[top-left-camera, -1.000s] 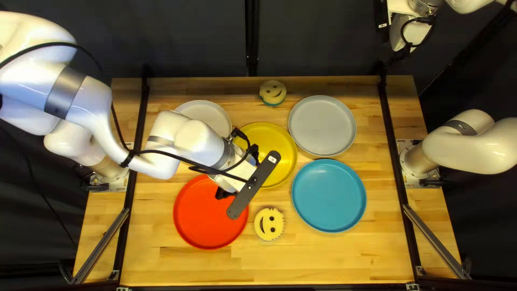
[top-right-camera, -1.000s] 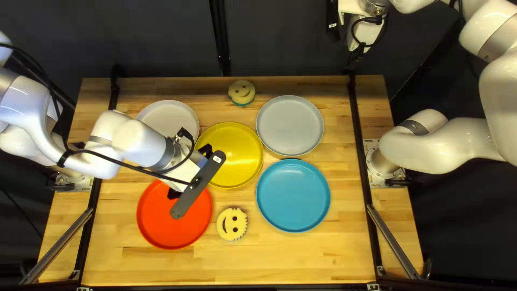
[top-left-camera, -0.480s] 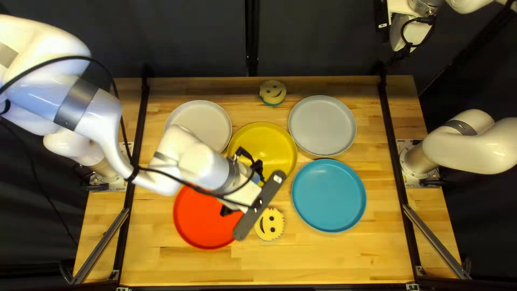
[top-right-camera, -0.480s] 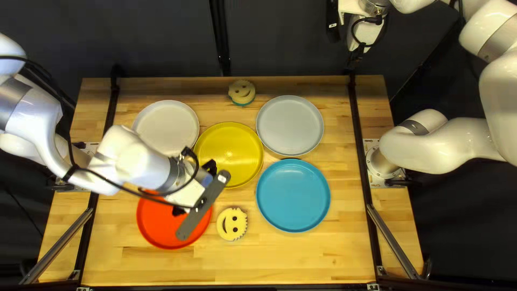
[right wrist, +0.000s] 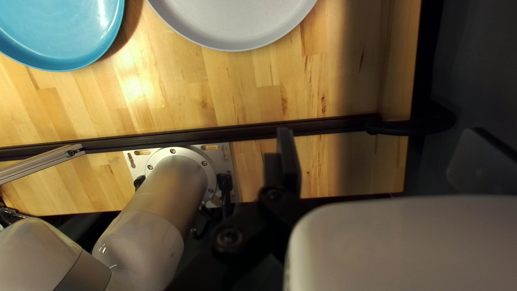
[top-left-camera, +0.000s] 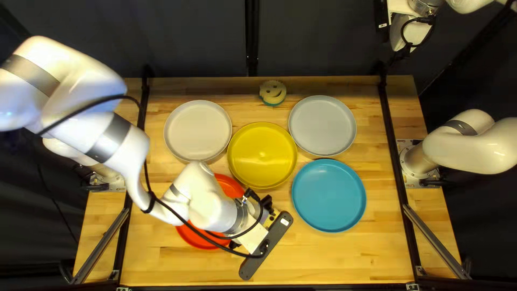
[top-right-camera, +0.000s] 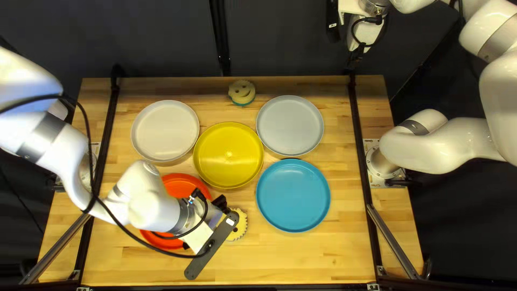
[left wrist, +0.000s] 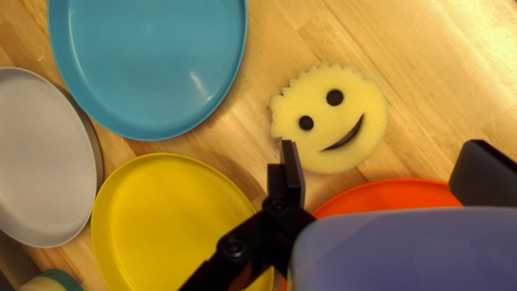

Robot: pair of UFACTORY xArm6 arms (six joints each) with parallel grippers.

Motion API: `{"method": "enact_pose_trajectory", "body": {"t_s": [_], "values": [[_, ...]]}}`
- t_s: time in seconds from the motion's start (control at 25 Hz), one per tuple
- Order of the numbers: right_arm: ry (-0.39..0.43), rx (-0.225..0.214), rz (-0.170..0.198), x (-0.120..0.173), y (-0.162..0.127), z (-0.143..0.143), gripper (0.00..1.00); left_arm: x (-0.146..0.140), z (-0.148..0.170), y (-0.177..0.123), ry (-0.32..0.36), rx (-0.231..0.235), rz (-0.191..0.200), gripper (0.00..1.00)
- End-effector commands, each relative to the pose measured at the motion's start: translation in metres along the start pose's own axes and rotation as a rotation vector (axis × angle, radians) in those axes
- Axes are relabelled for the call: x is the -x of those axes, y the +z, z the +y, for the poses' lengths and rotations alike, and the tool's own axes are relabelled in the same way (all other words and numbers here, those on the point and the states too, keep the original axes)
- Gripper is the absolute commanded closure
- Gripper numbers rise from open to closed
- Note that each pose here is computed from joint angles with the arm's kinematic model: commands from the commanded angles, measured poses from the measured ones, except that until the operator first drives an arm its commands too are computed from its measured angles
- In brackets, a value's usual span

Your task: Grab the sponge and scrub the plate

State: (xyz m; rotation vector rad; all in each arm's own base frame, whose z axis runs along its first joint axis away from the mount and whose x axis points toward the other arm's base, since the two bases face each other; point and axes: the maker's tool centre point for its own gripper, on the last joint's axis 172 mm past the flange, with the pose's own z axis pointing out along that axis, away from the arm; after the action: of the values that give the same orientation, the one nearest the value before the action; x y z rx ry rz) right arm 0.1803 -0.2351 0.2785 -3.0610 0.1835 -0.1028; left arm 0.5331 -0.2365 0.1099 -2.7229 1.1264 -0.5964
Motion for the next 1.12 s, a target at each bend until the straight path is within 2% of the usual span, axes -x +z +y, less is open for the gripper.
{"method": "enact_pose_trajectory", "body": {"t_s": [0.04,0.52,0.88,1.0,1.12], "values": [[0.0,0.0,0.0,0.0,0.0,0.0,0.0,0.0,-0.001,0.005,0.002,0.002,-0.001,0.0],[0.0,0.0,0.0,0.0,0.0,0.0,0.0,0.0,-0.001,0.005,0.002,0.002,-0.001,0.0],[0.0,0.0,0.0,0.0,0.0,0.0,0.0,-0.015,0.012,-0.007,0.012,-0.016,-0.077,0.0],[0.0,0.0,0.0,0.0,0.0,0.0,0.0,-0.013,0.027,-0.014,-0.001,-0.018,-0.097,0.0],[0.0,0.0,0.0,0.0,0.0,0.0,0.0,-0.017,0.04,-0.009,-0.027,-0.046,-0.107,0.0]]}}
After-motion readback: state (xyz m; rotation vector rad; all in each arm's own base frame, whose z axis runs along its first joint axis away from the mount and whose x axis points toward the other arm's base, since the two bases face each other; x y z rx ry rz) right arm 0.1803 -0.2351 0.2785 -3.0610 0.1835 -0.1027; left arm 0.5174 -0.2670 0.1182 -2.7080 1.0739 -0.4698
